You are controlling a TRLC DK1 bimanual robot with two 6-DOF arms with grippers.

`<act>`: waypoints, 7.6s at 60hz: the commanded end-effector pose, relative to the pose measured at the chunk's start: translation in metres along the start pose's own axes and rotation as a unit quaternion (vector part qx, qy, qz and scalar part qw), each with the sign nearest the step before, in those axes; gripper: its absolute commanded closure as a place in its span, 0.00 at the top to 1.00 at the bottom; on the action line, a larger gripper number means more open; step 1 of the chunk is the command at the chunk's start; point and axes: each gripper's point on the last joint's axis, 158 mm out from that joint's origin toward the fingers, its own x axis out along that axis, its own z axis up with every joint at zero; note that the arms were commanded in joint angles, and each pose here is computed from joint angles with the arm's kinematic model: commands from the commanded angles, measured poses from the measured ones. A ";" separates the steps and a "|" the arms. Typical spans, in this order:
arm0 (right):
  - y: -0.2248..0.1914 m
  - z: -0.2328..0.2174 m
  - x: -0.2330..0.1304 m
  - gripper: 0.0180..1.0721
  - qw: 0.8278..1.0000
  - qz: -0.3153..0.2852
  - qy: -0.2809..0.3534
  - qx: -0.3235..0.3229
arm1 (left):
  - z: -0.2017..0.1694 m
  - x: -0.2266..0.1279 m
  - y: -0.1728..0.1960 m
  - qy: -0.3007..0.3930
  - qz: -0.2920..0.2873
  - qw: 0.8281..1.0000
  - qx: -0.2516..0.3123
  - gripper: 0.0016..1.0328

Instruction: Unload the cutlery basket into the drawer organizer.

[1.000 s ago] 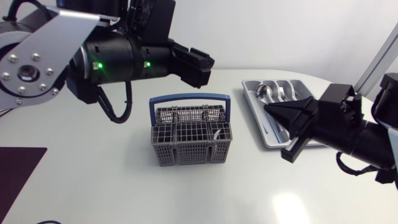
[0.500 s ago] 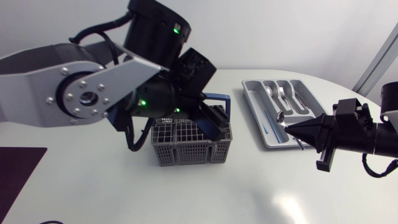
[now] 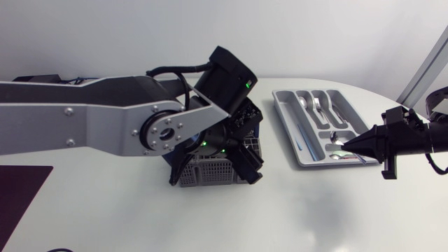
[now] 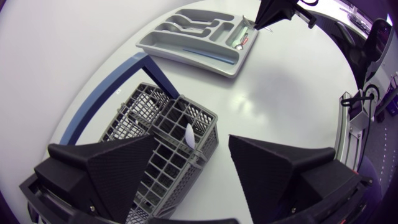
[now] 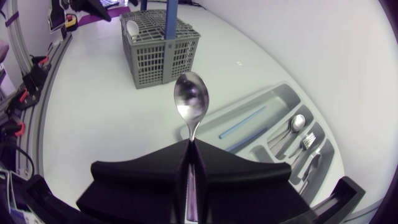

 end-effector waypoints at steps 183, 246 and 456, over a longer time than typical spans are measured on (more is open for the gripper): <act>0.033 -0.016 -0.013 0.96 0.993 -0.061 0.031 -0.101 | 0.003 0.031 0.013 0.031 0.121 0.992 0.014 0.04; 0.089 0.087 -0.020 0.95 0.996 -0.027 -0.082 -0.003 | 0.053 -0.073 0.026 -0.067 0.116 0.991 0.008 0.04; 0.131 0.197 0.070 0.09 0.991 -0.048 -0.127 0.003 | 0.096 -0.075 0.054 -0.165 -0.016 0.972 -0.167 0.96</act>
